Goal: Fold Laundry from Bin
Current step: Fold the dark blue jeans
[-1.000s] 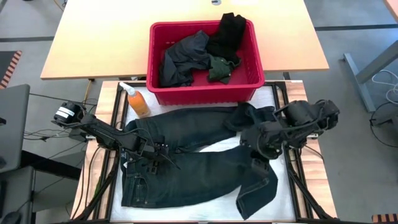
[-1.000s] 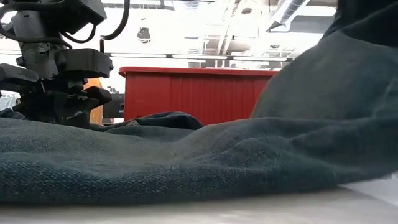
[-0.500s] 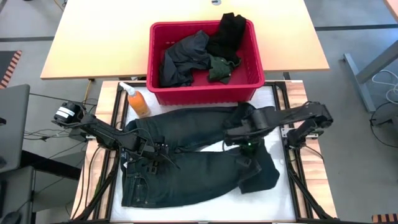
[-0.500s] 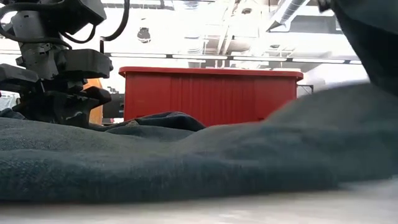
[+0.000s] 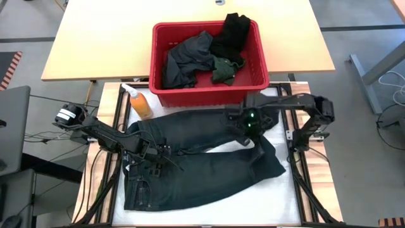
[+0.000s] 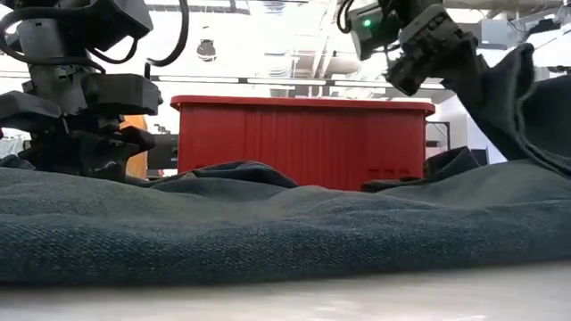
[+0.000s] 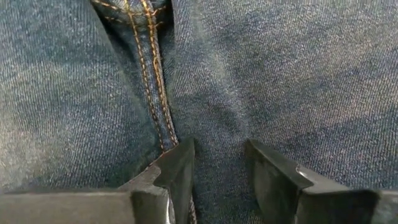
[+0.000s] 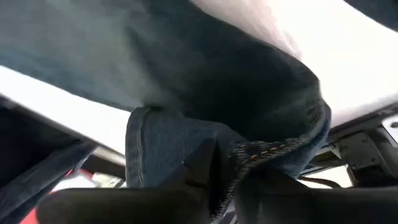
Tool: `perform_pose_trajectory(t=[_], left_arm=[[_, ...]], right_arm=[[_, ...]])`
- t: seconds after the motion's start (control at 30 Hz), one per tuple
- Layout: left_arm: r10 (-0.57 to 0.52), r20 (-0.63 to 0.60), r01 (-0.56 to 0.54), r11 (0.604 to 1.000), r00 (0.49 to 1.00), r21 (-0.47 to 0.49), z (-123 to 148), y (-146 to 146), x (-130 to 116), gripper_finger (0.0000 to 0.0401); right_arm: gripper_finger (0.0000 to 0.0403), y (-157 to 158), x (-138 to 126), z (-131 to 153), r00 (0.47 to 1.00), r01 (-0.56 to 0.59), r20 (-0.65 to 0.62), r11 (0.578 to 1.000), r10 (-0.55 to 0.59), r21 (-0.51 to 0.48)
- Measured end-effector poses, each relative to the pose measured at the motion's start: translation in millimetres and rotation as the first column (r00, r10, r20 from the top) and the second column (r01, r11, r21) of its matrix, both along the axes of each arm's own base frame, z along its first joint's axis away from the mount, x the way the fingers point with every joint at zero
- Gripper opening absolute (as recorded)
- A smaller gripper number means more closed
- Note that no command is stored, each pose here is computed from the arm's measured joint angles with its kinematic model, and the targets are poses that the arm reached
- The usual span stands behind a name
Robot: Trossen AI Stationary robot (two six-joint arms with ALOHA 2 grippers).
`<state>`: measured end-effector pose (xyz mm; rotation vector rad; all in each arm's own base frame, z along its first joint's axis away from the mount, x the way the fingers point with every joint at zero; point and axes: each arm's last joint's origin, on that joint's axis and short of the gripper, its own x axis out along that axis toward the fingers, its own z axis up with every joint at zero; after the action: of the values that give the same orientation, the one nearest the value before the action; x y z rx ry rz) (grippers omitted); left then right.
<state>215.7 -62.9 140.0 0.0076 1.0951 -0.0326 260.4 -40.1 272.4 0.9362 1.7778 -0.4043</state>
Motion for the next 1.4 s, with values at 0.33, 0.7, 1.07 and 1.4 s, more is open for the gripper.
perform_pose_trajectory(t=[0.33,0.7,1.07,1.4], left_arm=[[-0.012,0.001,0.012,1.000,1.000,0.006,0.0,0.0,0.0,0.0139],[-0.038,0.033,0.038,0.999,0.999,0.008,1.3,-1.7,2.5,0.0139],[-0.183,0.207,0.201,0.977,0.961,-0.069,11.5,-9.8,16.2,0.0139],[-0.351,0.674,0.383,0.917,0.650,0.108,53.0,-20.3,43.6,0.0139]], right_arm=[[0.0145,-9.3,5.5,29.8,0.986,0.049,0.152,0.989,-0.070,0.138],[0.0126,15.4,13.4,100.8,0.908,-0.065,0.418,0.997,0.041,0.043],[0.0119,152.3,-22.8,99.9,0.866,-0.081,0.366,0.818,0.341,-0.569],[0.0119,256.2,-69.3,43.0,0.848,0.100,0.469,0.795,0.247,-0.598]])
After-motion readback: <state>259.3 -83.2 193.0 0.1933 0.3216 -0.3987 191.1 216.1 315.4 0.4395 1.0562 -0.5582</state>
